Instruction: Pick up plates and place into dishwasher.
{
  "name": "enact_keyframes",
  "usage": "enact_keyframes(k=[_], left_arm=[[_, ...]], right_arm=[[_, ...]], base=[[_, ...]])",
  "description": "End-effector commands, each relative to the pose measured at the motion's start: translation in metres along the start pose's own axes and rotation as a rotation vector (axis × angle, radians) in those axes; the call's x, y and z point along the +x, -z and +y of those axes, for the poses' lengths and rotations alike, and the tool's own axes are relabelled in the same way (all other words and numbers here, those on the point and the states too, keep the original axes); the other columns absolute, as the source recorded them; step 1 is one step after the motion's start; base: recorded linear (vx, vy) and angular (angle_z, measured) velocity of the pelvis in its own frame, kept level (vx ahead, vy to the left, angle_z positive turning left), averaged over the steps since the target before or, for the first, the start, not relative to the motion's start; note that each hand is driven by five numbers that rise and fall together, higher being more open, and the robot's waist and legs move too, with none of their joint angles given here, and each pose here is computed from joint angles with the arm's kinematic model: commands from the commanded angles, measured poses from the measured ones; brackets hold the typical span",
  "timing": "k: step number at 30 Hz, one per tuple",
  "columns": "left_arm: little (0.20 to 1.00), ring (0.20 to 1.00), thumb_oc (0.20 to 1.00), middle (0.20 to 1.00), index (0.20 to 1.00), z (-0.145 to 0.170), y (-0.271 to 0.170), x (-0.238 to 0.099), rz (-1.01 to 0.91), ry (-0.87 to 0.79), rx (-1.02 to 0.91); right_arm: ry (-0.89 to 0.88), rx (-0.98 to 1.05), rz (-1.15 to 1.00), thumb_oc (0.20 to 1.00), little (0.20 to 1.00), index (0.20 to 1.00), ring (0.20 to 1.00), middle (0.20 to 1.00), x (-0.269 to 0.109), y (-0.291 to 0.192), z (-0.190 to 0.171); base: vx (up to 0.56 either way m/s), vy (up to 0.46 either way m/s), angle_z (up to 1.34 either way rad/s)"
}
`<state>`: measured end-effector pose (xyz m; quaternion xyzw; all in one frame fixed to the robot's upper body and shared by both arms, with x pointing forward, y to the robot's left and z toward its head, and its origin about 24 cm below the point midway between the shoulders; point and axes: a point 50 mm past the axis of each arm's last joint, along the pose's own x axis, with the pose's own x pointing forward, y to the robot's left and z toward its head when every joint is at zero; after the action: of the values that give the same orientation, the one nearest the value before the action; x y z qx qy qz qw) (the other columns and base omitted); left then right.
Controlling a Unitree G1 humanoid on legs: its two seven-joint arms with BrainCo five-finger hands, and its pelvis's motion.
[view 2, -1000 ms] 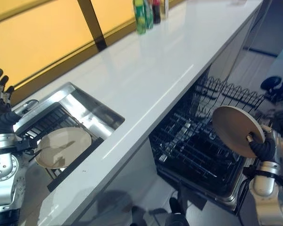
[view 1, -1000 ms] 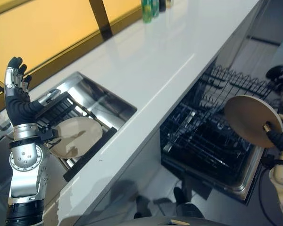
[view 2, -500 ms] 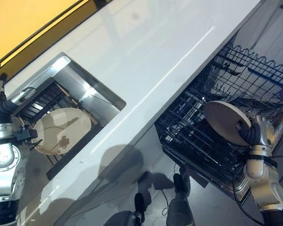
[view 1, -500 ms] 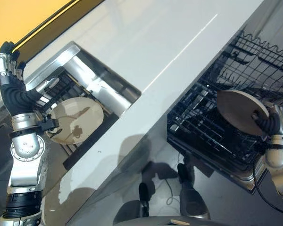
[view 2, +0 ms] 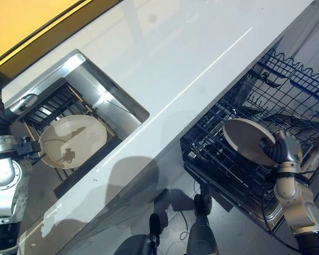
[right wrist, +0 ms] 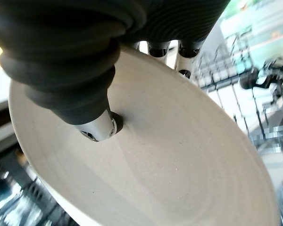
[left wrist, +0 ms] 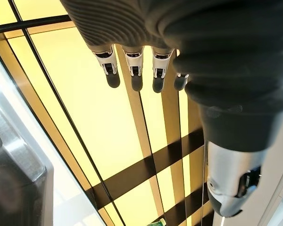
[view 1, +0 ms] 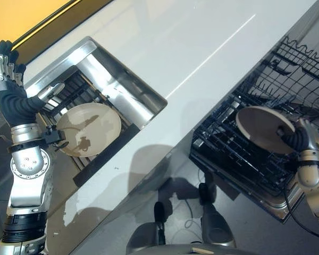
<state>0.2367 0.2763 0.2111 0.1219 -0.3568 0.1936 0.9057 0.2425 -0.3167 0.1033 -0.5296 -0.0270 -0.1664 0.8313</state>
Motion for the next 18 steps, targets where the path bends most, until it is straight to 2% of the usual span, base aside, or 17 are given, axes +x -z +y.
enact_keyframes(k=[1,12,18], left_arm=[[1.000,1.000,1.000,1.000,1.000,-0.004,-0.007,0.016,-0.079,0.043,0.050],[1.000,1.000,1.000,1.000,1.000,-0.006,-0.007,0.019,-0.079,0.065,0.054],[1.000,1.000,1.000,1.000,1.000,-0.004,-0.005,0.018,-0.064,0.068,0.061]], right_arm=[[-0.009,-0.026,-0.086,0.200,0.200,0.200,0.200,0.200,0.008,-0.012,-0.001],[-0.101,-0.009,-0.066,0.200,0.200,0.200,0.200,0.200,0.002,-0.009,0.016],[-0.005,-0.016,-0.053,0.200,0.200,0.200,0.200,0.200,0.002,-0.005,0.009]], base=[[-0.04,-0.012,0.01],[0.02,-0.008,0.01],[0.05,-0.030,0.02]])
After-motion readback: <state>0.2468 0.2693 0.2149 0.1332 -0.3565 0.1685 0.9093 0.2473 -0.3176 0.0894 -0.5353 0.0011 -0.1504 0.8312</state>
